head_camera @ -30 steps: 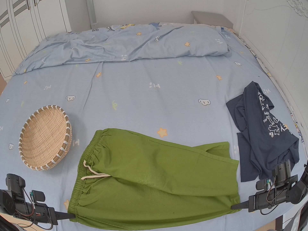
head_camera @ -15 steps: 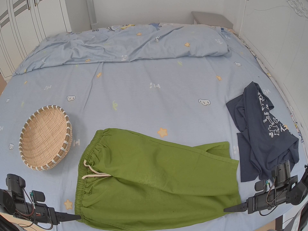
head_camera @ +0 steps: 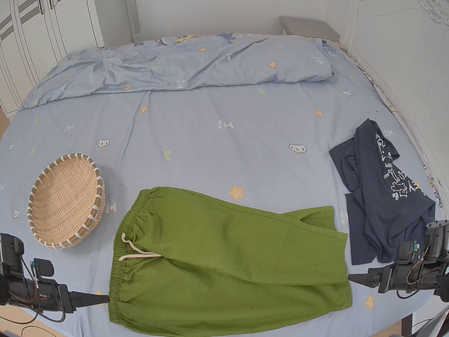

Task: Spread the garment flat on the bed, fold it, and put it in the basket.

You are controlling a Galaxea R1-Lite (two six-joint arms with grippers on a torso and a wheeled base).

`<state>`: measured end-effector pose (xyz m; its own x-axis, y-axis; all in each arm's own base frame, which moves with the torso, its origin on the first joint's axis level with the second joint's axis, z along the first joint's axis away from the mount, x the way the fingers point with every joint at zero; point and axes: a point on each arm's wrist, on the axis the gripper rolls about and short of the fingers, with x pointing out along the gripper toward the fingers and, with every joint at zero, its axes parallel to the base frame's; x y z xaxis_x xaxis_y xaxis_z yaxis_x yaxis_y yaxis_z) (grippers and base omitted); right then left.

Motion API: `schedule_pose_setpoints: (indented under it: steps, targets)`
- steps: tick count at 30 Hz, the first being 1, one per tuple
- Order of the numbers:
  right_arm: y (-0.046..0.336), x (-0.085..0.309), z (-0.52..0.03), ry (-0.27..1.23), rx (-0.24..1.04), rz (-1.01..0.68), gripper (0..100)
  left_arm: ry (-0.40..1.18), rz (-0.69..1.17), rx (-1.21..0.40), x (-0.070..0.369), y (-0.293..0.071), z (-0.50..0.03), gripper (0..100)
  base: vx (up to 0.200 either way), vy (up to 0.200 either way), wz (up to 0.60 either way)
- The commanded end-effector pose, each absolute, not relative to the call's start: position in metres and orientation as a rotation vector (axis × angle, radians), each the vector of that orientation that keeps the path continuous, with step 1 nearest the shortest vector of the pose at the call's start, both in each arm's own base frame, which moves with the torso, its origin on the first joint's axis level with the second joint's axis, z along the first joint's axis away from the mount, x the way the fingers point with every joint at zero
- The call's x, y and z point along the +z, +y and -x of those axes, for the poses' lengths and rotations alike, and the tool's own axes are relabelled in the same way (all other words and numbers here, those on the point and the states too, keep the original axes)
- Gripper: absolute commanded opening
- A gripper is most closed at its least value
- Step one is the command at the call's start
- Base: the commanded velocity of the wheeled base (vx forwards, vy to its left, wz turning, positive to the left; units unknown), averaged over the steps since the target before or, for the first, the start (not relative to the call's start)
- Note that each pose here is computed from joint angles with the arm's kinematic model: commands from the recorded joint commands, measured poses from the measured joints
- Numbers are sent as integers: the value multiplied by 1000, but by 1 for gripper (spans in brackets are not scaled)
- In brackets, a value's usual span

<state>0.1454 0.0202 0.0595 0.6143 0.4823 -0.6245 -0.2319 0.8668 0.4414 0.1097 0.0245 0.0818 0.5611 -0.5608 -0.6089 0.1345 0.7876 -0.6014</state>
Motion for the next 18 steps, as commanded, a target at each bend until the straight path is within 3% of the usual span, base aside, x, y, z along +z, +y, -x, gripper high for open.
schedule_pose_setpoints:
  steps: [1,9,18]
  targets:
    - [19,83,-143,653,421,-305,100,746,397,-527,148,15,-117,100,0,0,0]
    - [24,125,-186,478,454,-267,100,662,408,-615,209,3,-166,100,0,0,0]
    - [37,160,-232,464,498,-256,100,568,343,-344,188,-29,-272,100,0,0,0]
